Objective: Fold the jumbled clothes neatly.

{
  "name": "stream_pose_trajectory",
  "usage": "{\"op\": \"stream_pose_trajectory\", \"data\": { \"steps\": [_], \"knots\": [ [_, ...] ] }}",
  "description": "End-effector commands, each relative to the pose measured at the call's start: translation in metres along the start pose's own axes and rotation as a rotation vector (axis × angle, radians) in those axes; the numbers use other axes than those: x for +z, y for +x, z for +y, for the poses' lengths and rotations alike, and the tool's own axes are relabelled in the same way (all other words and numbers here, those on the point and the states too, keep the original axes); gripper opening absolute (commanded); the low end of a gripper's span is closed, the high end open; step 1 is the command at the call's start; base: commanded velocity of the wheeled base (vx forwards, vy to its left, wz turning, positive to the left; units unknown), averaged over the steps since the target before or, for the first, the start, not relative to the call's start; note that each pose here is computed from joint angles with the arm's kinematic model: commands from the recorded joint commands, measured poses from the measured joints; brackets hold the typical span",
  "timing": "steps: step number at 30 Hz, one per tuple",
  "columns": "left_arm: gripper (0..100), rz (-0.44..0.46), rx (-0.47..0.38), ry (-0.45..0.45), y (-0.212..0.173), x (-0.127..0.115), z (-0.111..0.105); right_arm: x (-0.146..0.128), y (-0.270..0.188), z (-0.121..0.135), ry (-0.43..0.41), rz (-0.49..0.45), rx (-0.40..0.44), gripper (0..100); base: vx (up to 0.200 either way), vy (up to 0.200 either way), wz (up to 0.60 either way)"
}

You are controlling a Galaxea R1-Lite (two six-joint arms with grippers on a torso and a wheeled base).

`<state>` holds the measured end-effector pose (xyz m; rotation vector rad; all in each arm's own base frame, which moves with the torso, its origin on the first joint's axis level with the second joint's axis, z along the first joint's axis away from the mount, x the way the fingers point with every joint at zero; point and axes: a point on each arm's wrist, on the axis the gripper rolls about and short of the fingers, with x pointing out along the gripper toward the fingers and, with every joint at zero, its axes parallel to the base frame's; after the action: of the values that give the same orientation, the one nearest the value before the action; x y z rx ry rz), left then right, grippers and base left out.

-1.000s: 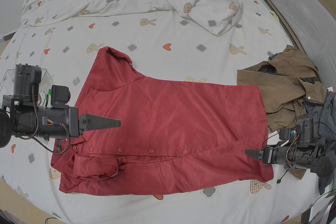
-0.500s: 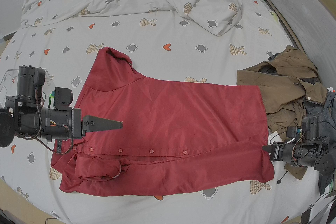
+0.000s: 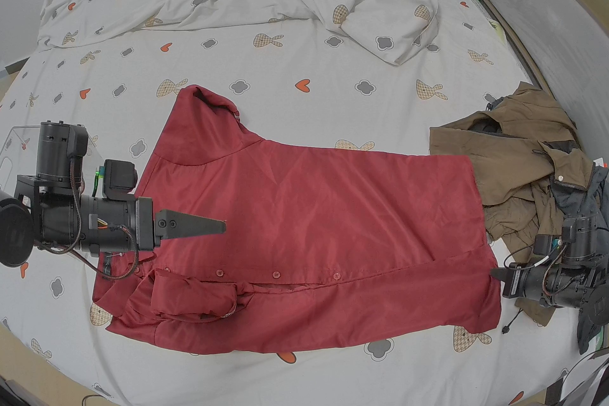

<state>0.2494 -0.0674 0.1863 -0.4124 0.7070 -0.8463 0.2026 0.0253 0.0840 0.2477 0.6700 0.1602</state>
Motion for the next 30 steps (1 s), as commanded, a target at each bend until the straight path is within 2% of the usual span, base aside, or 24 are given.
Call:
{"op": "stream_pose_trajectory", "data": {
  "steps": [1, 5, 10, 11, 16, 17, 18, 19, 21, 24, 30],
  "knots": [
    [100, 0.009, 0.003, -0.009, 0.002, -0.002, 0.002, -0.001, 0.0, 0.008, -0.025, 0.004, 0.03, 0, 0.0, 0.0, 0.0],
    [100, 0.026, 0.011, -0.002, 0.007, -0.004, 0.008, -0.003, 0.001, 0.019, -0.058, 0.012, 0.069, 0, 0.0, 0.0, 0.0],
    [100, 0.047, 0.027, 0.009, 0.011, -0.008, 0.017, -0.001, 0.001, 0.018, -0.058, 0.005, 0.064, 0, 0.0, 0.0, 0.0],
    [100, 0.046, 0.03, 0.007, 0.01, -0.008, 0.018, -0.001, 0.0, 0.018, -0.058, 0.004, 0.064, 100, 0.0, 0.0, 0.0],
    [100, 0.035, 0.106, -0.001, 0.003, -0.014, 0.031, 0.009, 0.001, 0.016, -0.05, -0.036, 0.051, 100, 0.0, 0.0, 0.0],
    [100, 0.035, 0.172, 0.024, -0.003, -0.02, 0.039, 0.022, -0.002, 0.014, -0.04, -0.093, 0.045, 100, 0.0, 0.0, 0.0],
    [100, 0.035, 0.172, 0.024, -0.003, -0.02, 0.039, 0.022, -0.002, 0.014, -0.04, -0.093, 0.045, 100, 0.0, 0.0, 0.0],
    [100, 0.042, 0.242, 0.026, -0.007, -0.028, 0.046, 0.037, -0.004, 0.015, -0.034, -0.155, 0.047, 100, 0.0, 0.0, 0.0],
    [100, 0.058, 0.296, 0.009, -0.009, -0.037, 0.05, 0.053, -0.006, 0.017, -0.033, -0.214, 0.052, 100, 0.0, 0.0, 0.0],
    [100, 0.068, 0.318, -0.007, -0.015, -0.046, 0.052, 0.066, -0.007, 0.02, -0.028, -0.257, 0.064, 100, 0.0, 0.0, 0.0],
    [100, 0.08, 0.35, -0.022, -0.02, -0.058, 0.051, 0.062, -0.009, 0.024, -0.029, -0.249, 0.086, 100, 0.0, 0.0, 0.0]
  ]
}}
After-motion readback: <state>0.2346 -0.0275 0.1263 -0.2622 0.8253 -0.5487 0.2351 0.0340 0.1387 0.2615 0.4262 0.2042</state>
